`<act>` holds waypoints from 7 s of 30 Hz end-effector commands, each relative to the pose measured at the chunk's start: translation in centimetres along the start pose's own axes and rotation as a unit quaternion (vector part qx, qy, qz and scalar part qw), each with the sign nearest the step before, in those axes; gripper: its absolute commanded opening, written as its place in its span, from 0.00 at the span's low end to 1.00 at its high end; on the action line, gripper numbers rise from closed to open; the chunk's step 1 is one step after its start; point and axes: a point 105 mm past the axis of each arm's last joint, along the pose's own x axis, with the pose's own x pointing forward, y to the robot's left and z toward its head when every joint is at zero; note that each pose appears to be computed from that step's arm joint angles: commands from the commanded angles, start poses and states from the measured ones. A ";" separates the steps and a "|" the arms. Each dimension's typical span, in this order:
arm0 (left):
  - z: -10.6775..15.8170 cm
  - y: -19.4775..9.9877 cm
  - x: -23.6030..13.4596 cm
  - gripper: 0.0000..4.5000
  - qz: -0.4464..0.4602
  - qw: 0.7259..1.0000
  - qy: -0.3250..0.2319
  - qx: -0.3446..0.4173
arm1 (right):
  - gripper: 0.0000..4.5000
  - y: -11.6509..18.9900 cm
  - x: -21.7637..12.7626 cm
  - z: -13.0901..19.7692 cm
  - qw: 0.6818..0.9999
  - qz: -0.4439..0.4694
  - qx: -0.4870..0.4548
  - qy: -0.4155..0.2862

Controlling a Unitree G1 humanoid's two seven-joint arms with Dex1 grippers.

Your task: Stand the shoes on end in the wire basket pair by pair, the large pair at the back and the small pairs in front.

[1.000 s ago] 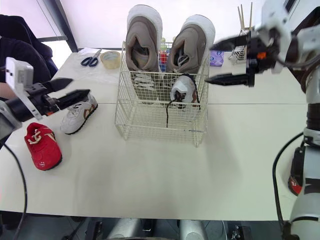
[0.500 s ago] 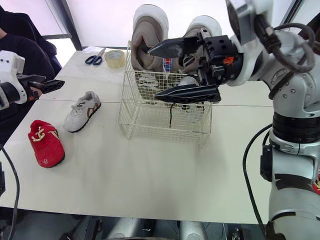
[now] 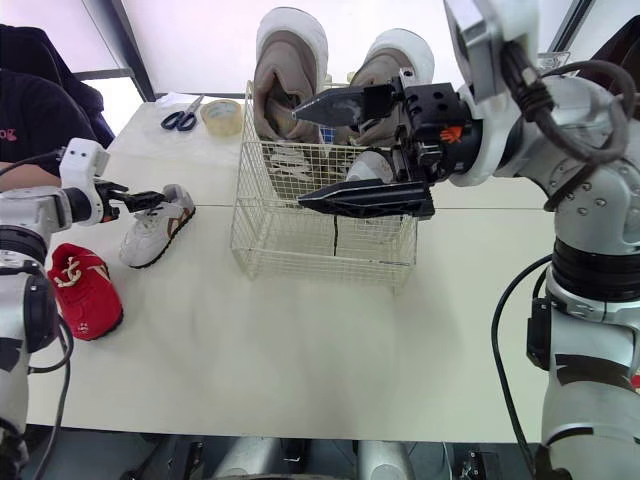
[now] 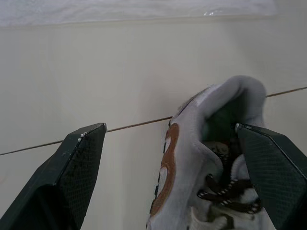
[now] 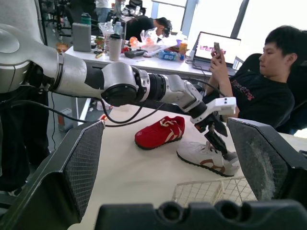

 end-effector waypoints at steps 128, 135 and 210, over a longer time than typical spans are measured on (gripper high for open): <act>10.8 -29.6 -7.9 0.01 -0.031 0.718 -0.695 0.003 | 1.00 -3.1 -2.2 1.1 0.995 -0.076 -0.038 0.058; 10.5 -29.9 -8.1 0.01 -0.026 0.711 -0.702 0.024 | 1.00 -3.1 -2.2 1.1 0.995 -0.076 -0.036 0.059; 5.0 -20.2 -15.0 0.99 -0.369 0.883 -0.290 0.032 | 1.00 -4.4 -13.5 -3.7 0.897 -0.393 0.004 0.201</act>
